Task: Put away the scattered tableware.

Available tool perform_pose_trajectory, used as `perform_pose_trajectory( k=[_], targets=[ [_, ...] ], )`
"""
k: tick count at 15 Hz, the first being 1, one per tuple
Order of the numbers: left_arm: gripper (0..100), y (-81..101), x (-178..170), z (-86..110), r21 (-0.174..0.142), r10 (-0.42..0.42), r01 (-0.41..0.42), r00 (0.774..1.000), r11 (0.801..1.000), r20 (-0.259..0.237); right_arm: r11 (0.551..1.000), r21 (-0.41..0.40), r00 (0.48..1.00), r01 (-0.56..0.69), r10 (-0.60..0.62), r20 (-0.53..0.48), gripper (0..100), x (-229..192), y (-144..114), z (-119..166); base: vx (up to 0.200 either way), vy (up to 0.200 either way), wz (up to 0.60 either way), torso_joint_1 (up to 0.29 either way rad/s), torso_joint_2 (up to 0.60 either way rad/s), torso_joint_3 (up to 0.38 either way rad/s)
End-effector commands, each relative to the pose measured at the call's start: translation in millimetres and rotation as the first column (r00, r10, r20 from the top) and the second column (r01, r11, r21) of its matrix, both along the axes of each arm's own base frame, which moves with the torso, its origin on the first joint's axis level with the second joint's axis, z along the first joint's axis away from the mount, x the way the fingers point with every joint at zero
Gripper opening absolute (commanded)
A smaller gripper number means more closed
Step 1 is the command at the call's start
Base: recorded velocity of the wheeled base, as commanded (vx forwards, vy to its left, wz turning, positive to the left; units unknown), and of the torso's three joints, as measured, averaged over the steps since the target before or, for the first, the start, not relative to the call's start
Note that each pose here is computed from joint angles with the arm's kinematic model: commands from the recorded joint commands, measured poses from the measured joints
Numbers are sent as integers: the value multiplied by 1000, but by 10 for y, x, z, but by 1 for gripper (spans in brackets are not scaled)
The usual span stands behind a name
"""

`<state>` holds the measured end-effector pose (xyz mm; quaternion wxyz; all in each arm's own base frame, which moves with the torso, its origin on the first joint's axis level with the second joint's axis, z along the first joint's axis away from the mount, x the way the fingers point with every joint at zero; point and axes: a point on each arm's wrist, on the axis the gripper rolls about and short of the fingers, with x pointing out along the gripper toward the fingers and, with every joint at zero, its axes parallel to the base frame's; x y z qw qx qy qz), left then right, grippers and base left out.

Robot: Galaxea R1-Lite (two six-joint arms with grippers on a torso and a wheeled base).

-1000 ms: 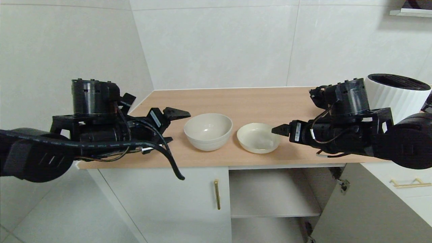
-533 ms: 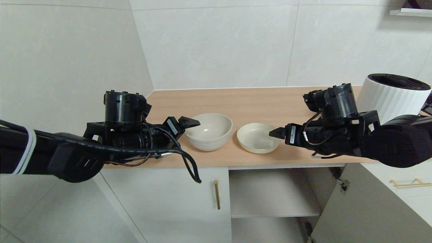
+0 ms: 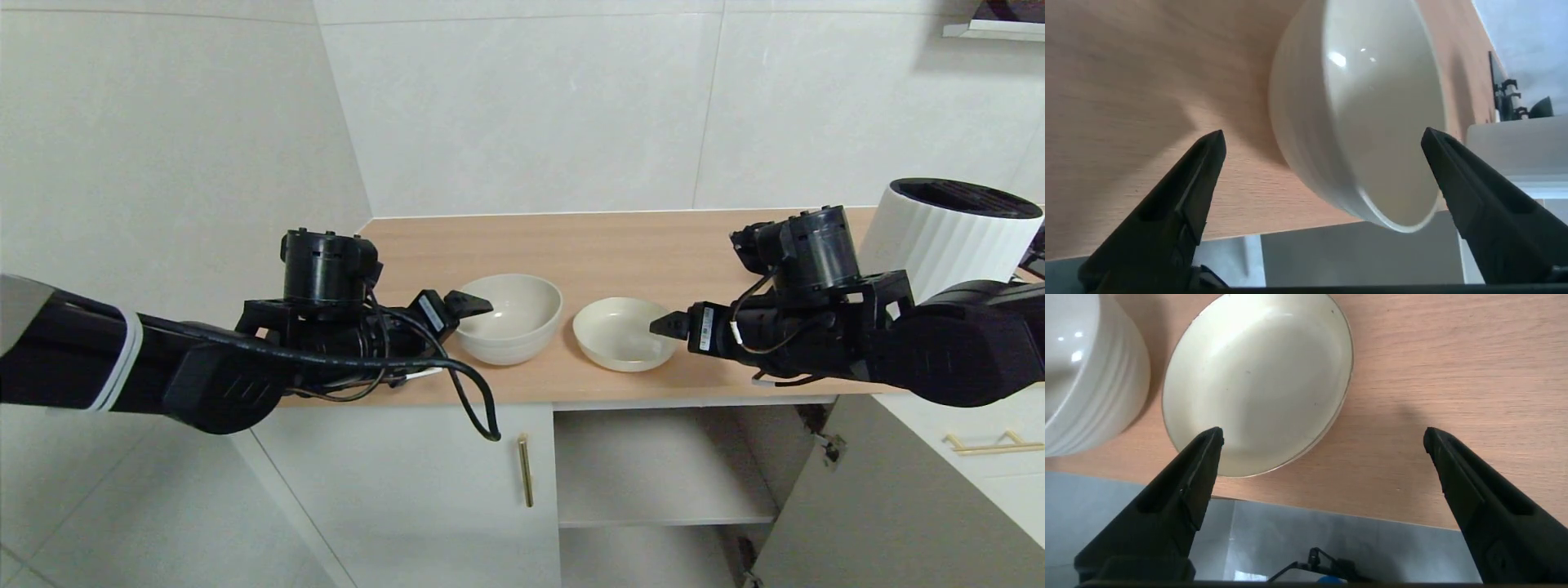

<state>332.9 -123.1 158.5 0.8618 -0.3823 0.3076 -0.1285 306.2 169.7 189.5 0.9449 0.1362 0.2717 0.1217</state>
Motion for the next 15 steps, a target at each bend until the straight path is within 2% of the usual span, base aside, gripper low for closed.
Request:
perform_pose_trajectory(
  k=[1,8,15],
  targets=[
    [0,-4,10,-9,1,2,-2,1000,1000,-2,1000,2,1000,-1,1,3,100,-4,-1,10,0,0,0,0,0,0],
    [0,11,-16,45,-5,4,-4,1000,1000,10,1000,-15,1000,27,-27,9,100,11,-1,-2,0,0,0,0,0,0],
    [0,55,-108,199,-18,7,-7,999,1000,45,988,-106,993,117,-116,13,100,357,192,-60,0,0,0,0,0,0]
  ],
)
